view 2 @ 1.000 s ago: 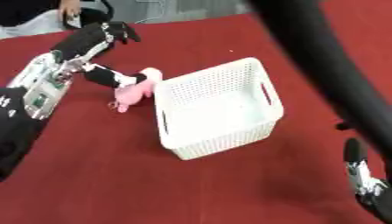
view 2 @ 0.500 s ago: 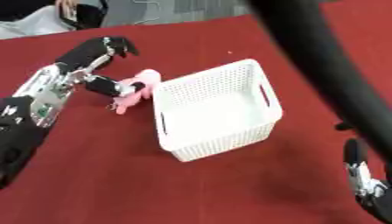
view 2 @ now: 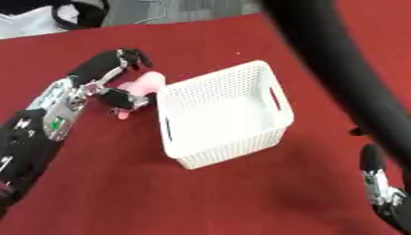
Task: Pick up objects on the table and place them in the box.
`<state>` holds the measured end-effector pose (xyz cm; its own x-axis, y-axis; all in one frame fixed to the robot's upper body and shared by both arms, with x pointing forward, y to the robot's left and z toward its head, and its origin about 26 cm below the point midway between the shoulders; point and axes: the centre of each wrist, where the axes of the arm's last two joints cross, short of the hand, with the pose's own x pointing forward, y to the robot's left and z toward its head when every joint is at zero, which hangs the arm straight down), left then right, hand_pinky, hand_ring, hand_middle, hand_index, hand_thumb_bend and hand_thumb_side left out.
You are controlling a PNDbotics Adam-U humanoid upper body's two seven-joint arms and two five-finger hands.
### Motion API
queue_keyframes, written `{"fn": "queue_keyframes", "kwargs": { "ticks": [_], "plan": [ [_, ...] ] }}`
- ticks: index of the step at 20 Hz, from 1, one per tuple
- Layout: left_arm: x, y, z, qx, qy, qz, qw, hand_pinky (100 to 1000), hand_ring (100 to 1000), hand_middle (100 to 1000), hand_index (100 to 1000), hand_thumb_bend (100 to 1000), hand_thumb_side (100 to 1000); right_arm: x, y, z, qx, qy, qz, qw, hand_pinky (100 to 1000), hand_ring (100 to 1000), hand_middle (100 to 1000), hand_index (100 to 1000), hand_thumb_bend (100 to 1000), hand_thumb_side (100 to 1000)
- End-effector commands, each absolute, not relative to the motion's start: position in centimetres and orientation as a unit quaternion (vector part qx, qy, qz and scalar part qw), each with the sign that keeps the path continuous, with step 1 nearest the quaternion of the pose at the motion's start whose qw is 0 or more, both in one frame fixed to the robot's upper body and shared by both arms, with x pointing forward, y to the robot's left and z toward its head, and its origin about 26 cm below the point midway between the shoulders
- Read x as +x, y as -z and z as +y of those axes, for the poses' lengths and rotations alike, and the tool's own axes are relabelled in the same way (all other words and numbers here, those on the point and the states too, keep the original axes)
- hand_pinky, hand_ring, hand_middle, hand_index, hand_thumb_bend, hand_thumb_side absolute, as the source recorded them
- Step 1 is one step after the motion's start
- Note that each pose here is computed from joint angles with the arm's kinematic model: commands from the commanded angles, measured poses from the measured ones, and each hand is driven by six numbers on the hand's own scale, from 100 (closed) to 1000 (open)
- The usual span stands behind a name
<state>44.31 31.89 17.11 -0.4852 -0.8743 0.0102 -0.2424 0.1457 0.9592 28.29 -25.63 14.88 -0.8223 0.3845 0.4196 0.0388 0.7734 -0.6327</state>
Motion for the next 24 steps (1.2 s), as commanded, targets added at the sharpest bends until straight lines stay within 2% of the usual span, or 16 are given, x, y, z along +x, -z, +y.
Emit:
{"fn": "queue_keyframes", "kwargs": {
  "ticks": [1,7,19,21,22,23,24],
  "plan": [
    [44.6,-17.7,32.2,0.412,0.519,-0.687,0.299,466,633,722,772,343,647,28.3,-15.6,-25.7,-0.118,-0.32,-0.903,0.26,628,772,832,797,101,704],
    [45.1,-16.6,32.7,0.412,0.516,-0.685,0.309,451,619,714,759,347,644,28.3,-15.6,-25.6,-0.117,-0.321,-0.903,0.259,628,772,831,796,100,704],
    [45.9,-15.6,34.0,0.425,0.545,-0.653,0.309,476,620,710,745,355,641,28.2,-15.5,-25.7,-0.118,-0.322,-0.902,0.26,627,771,826,793,100,703],
    [46.1,-15.4,33.9,0.421,0.549,-0.654,0.306,468,609,703,726,295,635,28.2,-15.6,-25.7,-0.118,-0.322,-0.903,0.26,627,770,824,792,100,702],
    [46.1,-15.3,33.7,0.419,0.548,-0.658,0.303,453,598,694,715,156,574,28.2,-15.6,-25.7,-0.118,-0.322,-0.903,0.259,627,770,824,791,100,702],
    [46.2,-15.2,33.7,0.418,0.546,-0.661,0.302,453,598,694,715,156,574,28.3,-15.6,-25.7,-0.118,-0.322,-0.903,0.259,627,770,824,791,100,702],
    [46.2,-15.1,33.6,0.418,0.54,-0.666,0.3,418,568,671,692,100,517,28.3,-15.6,-25.7,-0.117,-0.322,-0.903,0.259,627,769,823,790,100,702]
  ]
}}
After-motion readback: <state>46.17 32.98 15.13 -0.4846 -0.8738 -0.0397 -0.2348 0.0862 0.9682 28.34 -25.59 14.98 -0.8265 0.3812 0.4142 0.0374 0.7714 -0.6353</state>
